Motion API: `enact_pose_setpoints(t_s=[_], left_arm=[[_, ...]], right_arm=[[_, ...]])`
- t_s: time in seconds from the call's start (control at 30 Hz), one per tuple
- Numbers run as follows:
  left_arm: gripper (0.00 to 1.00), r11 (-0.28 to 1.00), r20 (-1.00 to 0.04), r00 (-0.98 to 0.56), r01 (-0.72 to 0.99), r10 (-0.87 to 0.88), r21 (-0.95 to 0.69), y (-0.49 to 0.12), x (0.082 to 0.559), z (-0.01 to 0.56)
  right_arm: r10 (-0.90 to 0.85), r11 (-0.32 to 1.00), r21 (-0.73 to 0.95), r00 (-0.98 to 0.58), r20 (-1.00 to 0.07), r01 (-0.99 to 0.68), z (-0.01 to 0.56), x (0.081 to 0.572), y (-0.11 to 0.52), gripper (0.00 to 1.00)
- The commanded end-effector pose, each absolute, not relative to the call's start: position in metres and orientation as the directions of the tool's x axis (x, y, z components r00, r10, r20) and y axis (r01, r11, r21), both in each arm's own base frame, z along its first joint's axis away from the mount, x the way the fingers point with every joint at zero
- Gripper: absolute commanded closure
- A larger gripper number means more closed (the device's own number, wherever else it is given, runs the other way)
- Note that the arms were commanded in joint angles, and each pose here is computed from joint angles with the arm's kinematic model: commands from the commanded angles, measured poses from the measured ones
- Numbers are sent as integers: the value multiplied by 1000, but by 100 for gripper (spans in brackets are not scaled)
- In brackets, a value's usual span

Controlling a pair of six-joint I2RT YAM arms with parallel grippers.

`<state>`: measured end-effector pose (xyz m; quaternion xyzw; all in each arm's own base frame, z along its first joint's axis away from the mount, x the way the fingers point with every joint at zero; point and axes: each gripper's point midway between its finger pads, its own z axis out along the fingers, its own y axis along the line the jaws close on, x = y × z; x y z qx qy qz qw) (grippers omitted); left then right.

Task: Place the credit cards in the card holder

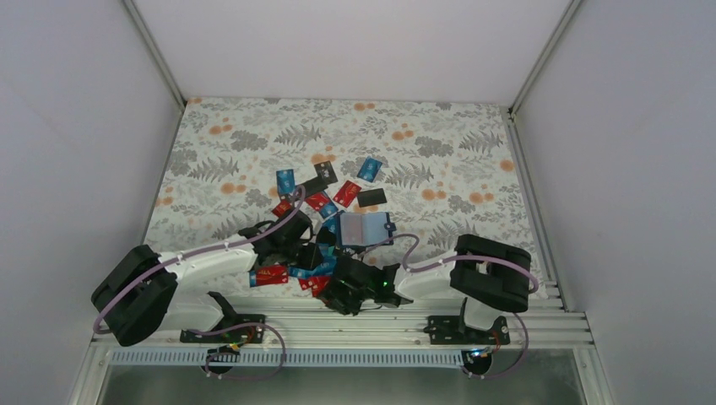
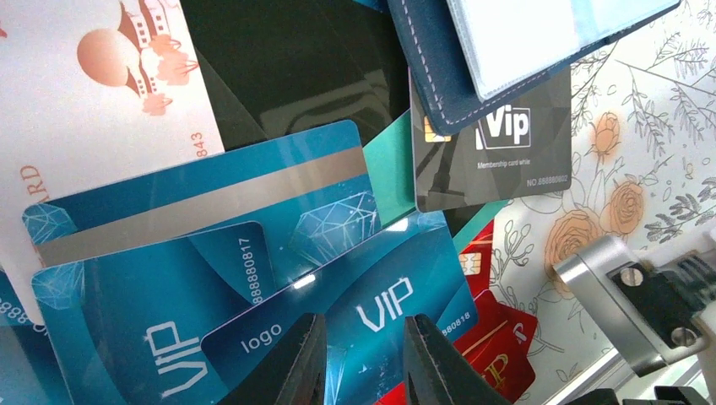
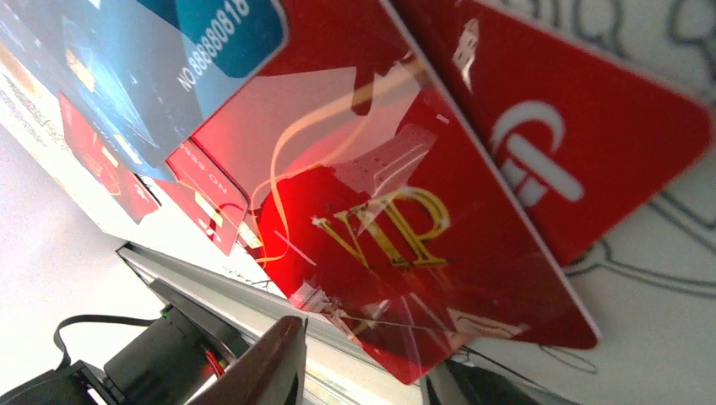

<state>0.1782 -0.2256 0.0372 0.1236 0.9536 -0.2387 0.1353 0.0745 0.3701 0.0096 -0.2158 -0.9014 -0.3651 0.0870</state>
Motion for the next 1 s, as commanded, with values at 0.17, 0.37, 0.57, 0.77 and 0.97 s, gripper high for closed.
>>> enact_pose_setpoints(t_s=[0.17, 0.37, 0.57, 0.77, 0.97], left_arm=[[74, 853, -338, -926, 308, 167, -422, -225, 178, 37], [74, 856, -340, -928, 296, 152, -424, -224, 178, 39], [74, 868, -380, -918, 276, 111, -413, -219, 185, 58], [70, 887, -444, -894, 254, 63, -386, -213, 199, 87], [48, 889, -524, -851, 257, 23, -380, -212, 212, 118]], right_arm=[[412, 608, 645, -878, 243, 464, 15, 98, 361, 80], [416, 617, 660, -890, 187, 427, 30, 107, 360, 94], [439, 626, 670, -890, 120, 399, 48, 120, 346, 96], [461, 645, 667, -886, 50, 373, 63, 131, 322, 96], [453, 670, 690, -887, -85, 276, 88, 155, 284, 96]])
